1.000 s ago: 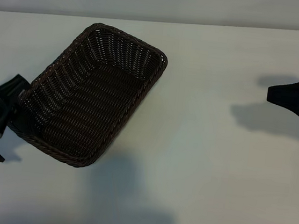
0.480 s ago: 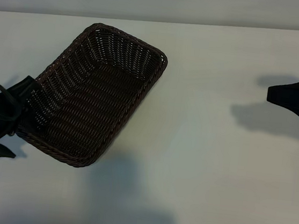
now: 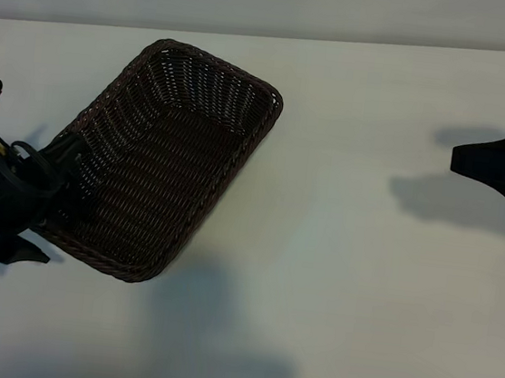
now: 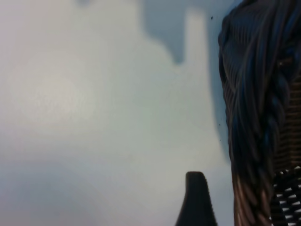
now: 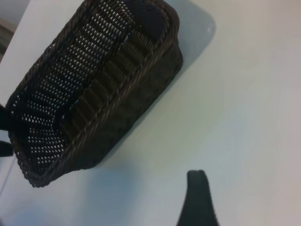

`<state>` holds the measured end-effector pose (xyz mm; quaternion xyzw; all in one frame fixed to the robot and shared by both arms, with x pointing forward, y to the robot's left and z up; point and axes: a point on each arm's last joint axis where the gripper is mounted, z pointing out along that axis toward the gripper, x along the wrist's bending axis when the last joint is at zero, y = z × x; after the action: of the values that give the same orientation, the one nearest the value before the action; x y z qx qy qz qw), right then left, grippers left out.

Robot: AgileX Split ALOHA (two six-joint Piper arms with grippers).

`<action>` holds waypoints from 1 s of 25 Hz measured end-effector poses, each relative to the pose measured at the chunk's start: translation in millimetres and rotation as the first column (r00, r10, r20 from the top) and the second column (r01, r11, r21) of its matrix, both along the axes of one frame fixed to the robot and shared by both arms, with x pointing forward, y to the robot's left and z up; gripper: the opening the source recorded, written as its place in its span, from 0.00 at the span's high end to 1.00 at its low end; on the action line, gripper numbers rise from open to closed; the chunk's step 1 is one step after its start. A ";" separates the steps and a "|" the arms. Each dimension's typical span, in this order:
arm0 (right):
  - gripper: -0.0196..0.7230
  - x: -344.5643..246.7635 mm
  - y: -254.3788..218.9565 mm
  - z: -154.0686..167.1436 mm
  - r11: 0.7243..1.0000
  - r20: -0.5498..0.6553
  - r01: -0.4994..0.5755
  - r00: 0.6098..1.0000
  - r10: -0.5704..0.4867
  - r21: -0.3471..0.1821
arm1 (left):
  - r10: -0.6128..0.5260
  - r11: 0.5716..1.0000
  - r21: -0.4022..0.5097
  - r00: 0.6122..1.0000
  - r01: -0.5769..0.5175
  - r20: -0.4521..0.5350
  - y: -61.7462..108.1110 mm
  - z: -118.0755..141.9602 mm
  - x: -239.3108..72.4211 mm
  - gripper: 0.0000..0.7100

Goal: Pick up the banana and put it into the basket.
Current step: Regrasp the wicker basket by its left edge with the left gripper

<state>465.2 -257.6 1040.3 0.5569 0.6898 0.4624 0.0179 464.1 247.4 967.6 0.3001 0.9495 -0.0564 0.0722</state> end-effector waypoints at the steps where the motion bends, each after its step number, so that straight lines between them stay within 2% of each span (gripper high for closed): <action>1: 0.25 0.0 0.0 0.0 1.000 0.000 0.000 1.000 0.000 0.000 | 0.001 1.000 0.001 1.000 -0.001 0.000 -0.1 -1.8 1.1 0.21; 21: 0.24 -0.1 0.1 0.0 1.000 0.000 -0.001 1.000 0.001 0.000 | 0.018 1.000 0.019 1.000 -0.017 -0.026 -2.8 -37.9 19.6 0.21; 23: 0.24 -0.1 0.1 0.0 1.000 0.000 -0.001 1.000 0.001 0.000 | 0.018 1.000 0.019 1.000 -0.017 -0.024 -2.9 -37.9 19.8 0.23; 25: 0.24 -0.1 0.1 0.0 1.000 0.000 -0.001 1.000 0.001 0.000 | 0.016 1.000 0.020 0.999 -0.016 -0.030 -2.8 -38.1 19.1 0.30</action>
<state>465.1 -257.6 1040.3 0.5567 0.6899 0.4624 0.0175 483.2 244.6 929.5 0.2923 0.9534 -0.0507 0.0556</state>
